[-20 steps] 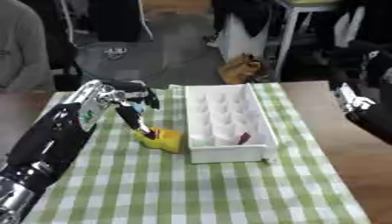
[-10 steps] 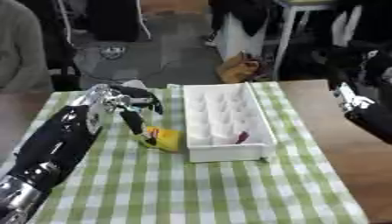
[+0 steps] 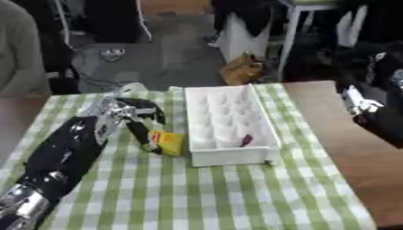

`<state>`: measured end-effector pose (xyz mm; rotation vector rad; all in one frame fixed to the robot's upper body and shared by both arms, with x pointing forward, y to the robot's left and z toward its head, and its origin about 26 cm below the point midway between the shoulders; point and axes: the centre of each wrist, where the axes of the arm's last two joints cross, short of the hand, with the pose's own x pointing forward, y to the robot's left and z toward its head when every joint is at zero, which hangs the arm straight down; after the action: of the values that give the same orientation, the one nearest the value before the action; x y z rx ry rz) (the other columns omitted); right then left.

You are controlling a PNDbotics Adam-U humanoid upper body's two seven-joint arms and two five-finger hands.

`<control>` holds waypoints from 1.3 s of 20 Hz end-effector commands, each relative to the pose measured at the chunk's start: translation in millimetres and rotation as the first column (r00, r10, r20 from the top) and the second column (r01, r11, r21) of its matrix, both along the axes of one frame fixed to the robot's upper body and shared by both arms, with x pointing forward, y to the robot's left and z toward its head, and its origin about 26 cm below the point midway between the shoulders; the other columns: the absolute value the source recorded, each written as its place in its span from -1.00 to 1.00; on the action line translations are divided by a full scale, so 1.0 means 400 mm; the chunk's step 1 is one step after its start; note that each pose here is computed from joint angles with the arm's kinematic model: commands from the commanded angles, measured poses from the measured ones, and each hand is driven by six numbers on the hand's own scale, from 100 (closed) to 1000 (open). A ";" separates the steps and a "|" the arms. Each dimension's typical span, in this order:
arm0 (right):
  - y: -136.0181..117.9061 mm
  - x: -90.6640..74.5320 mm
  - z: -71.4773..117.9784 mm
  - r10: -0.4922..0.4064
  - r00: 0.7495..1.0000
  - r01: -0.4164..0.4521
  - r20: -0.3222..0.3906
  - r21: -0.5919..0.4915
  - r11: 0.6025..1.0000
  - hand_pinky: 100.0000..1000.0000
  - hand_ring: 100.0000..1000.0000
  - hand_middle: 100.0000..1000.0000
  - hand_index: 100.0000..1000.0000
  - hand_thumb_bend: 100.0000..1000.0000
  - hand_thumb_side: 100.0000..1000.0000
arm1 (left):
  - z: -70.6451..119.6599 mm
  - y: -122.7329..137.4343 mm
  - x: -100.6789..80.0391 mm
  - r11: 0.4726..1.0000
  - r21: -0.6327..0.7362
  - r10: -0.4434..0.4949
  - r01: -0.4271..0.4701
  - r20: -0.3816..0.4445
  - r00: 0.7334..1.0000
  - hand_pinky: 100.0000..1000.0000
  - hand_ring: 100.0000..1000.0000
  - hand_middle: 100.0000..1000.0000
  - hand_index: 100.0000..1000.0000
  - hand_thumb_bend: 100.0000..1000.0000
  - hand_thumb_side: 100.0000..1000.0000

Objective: Pick up objects on the table and place them in the box.

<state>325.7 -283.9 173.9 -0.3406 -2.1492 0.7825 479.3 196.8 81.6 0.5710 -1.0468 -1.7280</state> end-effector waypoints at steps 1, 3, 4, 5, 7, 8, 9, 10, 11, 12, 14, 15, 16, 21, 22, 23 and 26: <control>0.000 0.002 0.023 0.007 1.000 -0.007 0.029 -0.005 1.000 0.42 0.51 0.51 0.89 -0.67 -0.03 | 0.014 0.003 0.007 1.000 -0.009 0.018 -0.017 0.053 0.998 0.57 0.64 0.48 0.64 0.57 -0.29; -0.001 0.002 0.023 0.006 1.000 -0.006 0.028 -0.005 1.000 0.42 0.51 0.51 0.89 -0.67 -0.03 | 0.005 0.005 0.006 1.000 -0.010 0.029 -0.028 0.065 0.997 0.57 0.63 0.47 0.63 0.56 -0.30; -0.001 0.002 0.023 0.007 1.000 -0.006 0.028 -0.005 1.000 0.42 0.51 0.51 0.89 -0.67 -0.03 | -0.001 0.006 0.005 0.999 -0.011 0.035 -0.035 0.068 0.997 0.56 0.63 0.47 0.63 0.52 -0.31; 0.000 0.002 0.023 0.007 1.000 -0.007 0.028 -0.005 1.000 0.42 0.51 0.51 0.89 -0.67 -0.03 | -0.007 0.008 0.004 0.999 -0.010 0.043 -0.043 0.069 0.997 0.56 0.63 0.47 0.63 0.52 -0.31; 0.000 0.002 0.023 0.008 1.000 -0.007 0.028 -0.006 1.000 0.42 0.51 0.51 0.89 -0.67 -0.03 | -0.017 0.010 0.002 0.998 -0.007 0.055 -0.055 0.071 0.996 0.56 0.63 0.47 0.63 0.50 -0.31; 0.000 0.002 0.023 0.008 1.000 -0.007 0.028 -0.006 1.000 0.42 0.51 0.51 0.89 -0.67 -0.03 | -0.022 0.012 0.001 0.998 -0.006 0.059 -0.059 0.070 0.996 0.56 0.63 0.47 0.63 0.47 -0.32; -0.001 0.001 0.023 0.007 1.000 -0.007 0.028 -0.006 1.000 0.42 0.51 0.51 0.89 -0.67 -0.03 | -0.027 0.014 0.000 0.998 -0.005 0.066 -0.065 0.067 0.996 0.56 0.63 0.47 0.63 0.47 -0.32; -0.001 0.001 0.023 0.007 1.000 -0.007 0.028 -0.006 1.000 0.42 0.51 0.51 0.89 -0.67 -0.03 | -0.031 0.016 -0.001 0.998 -0.005 0.070 -0.070 0.063 0.996 0.56 0.63 0.47 0.63 0.47 -0.32; -0.001 0.001 0.022 0.007 1.000 -0.006 0.028 -0.006 1.000 0.42 0.51 0.51 0.89 -0.67 -0.03 | -0.035 0.018 -0.001 0.997 -0.006 0.073 -0.073 0.059 0.996 0.56 0.63 0.47 0.63 0.47 -0.32; -0.001 0.001 0.022 0.006 1.000 -0.006 0.027 -0.006 1.000 0.42 0.51 0.51 0.89 -0.67 -0.03 | -0.037 0.019 -0.002 0.997 -0.006 0.076 -0.076 0.056 0.996 0.56 0.63 0.47 0.63 0.46 -0.33; -0.001 0.001 0.022 0.006 1.000 -0.006 0.027 -0.007 1.000 0.42 0.50 0.51 0.89 -0.67 -0.03 | -0.045 0.026 -0.003 0.996 -0.008 0.088 -0.088 0.048 0.995 0.56 0.62 0.47 0.63 0.45 -0.33; -0.002 0.001 0.021 0.005 1.000 -0.005 0.027 -0.007 1.000 0.42 0.50 0.51 0.89 -0.67 -0.03 | -0.050 0.029 -0.005 0.996 -0.011 0.094 -0.094 0.044 0.995 0.56 0.62 0.46 0.63 0.44 -0.34; -0.002 0.001 0.021 0.005 1.000 -0.005 0.027 -0.007 1.000 0.42 0.50 0.51 0.89 -0.67 -0.03 | -0.053 0.031 -0.005 0.995 -0.014 0.097 -0.097 0.043 0.994 0.56 0.62 0.46 0.62 0.43 -0.34; -0.002 0.000 0.020 0.006 1.000 -0.006 0.026 -0.007 1.000 0.42 0.50 0.51 0.90 -0.68 -0.03 | -0.064 0.033 -0.009 0.995 -0.024 0.102 -0.100 0.051 0.994 0.56 0.62 0.46 0.62 0.38 -0.34; -0.002 0.000 0.021 0.006 1.000 -0.006 0.026 -0.007 1.000 0.42 0.50 0.51 0.90 -0.68 -0.03 | -0.065 0.033 -0.009 0.995 -0.025 0.102 -0.101 0.053 0.993 0.56 0.62 0.45 0.62 0.38 -0.34; -0.002 0.001 0.021 0.007 1.000 -0.006 0.027 -0.007 1.000 0.42 0.50 0.51 0.90 -0.68 -0.03 | -0.064 0.036 -0.009 0.994 -0.027 0.107 -0.105 0.056 0.993 0.56 0.62 0.46 0.62 0.37 -0.34; -0.002 0.001 0.022 0.006 1.000 -0.006 0.029 -0.009 1.000 0.42 0.50 0.51 0.90 -0.68 -0.03 | -0.065 0.039 -0.009 0.993 -0.032 0.116 -0.114 0.067 0.991 0.56 0.61 0.45 0.62 0.36 -0.34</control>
<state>325.7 -283.9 173.9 -0.3388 -2.1499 0.7853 470.9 209.8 43.9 0.6353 -1.0357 -1.6186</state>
